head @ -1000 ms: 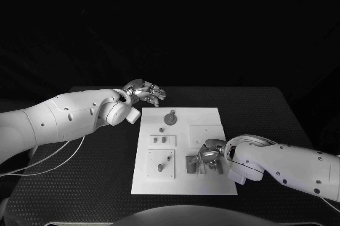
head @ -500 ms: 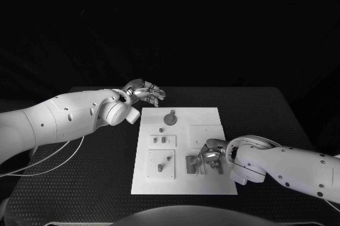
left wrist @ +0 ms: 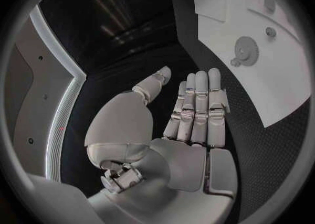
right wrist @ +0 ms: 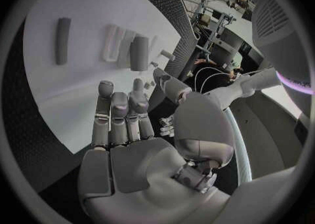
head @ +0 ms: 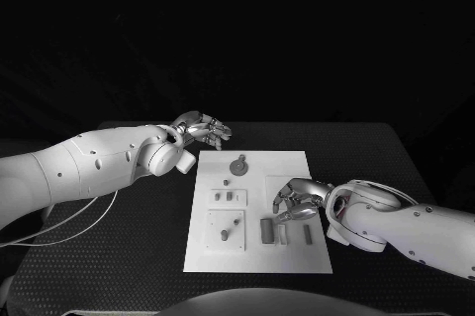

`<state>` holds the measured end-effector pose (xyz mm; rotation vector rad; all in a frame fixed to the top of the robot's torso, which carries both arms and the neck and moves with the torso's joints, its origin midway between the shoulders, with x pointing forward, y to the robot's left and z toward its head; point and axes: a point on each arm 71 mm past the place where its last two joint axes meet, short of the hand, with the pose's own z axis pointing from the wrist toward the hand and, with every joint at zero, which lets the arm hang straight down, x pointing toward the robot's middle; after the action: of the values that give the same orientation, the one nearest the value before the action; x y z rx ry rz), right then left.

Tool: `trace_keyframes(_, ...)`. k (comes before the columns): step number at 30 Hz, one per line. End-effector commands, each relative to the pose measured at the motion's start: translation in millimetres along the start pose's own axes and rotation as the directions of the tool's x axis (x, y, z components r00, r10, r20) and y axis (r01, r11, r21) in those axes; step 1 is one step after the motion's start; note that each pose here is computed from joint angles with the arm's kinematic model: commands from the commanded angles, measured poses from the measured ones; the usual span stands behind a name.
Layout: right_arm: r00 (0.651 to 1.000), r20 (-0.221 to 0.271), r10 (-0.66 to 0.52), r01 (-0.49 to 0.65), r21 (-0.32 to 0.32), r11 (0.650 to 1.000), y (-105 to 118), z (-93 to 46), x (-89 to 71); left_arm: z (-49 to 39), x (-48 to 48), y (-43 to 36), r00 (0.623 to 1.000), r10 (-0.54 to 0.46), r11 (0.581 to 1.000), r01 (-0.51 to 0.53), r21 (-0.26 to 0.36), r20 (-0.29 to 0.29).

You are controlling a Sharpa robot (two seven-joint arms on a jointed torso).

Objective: Assemble the parts on the task board

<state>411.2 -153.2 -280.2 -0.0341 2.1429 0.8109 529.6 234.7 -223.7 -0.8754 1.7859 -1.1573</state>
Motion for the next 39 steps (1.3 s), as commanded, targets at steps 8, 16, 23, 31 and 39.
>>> trace_keyframes(8, 0.91, 0.138, -0.391, 0.414, -0.377, 0.829, 33, -0.5, -1.0, 0.2, 1.4, -1.4, 1.0, -0.007, 1.0, 0.007, 0.008, -0.014)
trace_keyframes(16, 0.815, 0.179, -0.551, 0.571, -0.415, 0.709, 37, 4.1, 15.1, 0.9, 1.9, -1.5, 1.0, -0.007, 1.0, 0.007, 0.009, -0.016)
trace_keyframes(23, 0.768, 0.155, -0.622, 0.622, -0.414, 0.665, 40, 9.4, 20.5, 1.1, 1.0, -1.1, 1.0, -0.007, 1.0, 0.007, 0.007, -0.016)
trace_keyframes(31, 0.725, 0.149, -0.672, 0.664, -0.41, 0.625, 42, 14.5, 26.2, 1.6, 1.9, -1.3, 1.0, -0.007, 1.0, 0.008, 0.006, -0.021)
trace_keyframes(39, 0.719, 0.124, -0.683, 0.662, -0.422, 0.62, 44, 19.5, 35.8, 1.6, 1.9, -1.0, 1.0, -0.008, 1.0, 0.008, 0.004, -0.023)
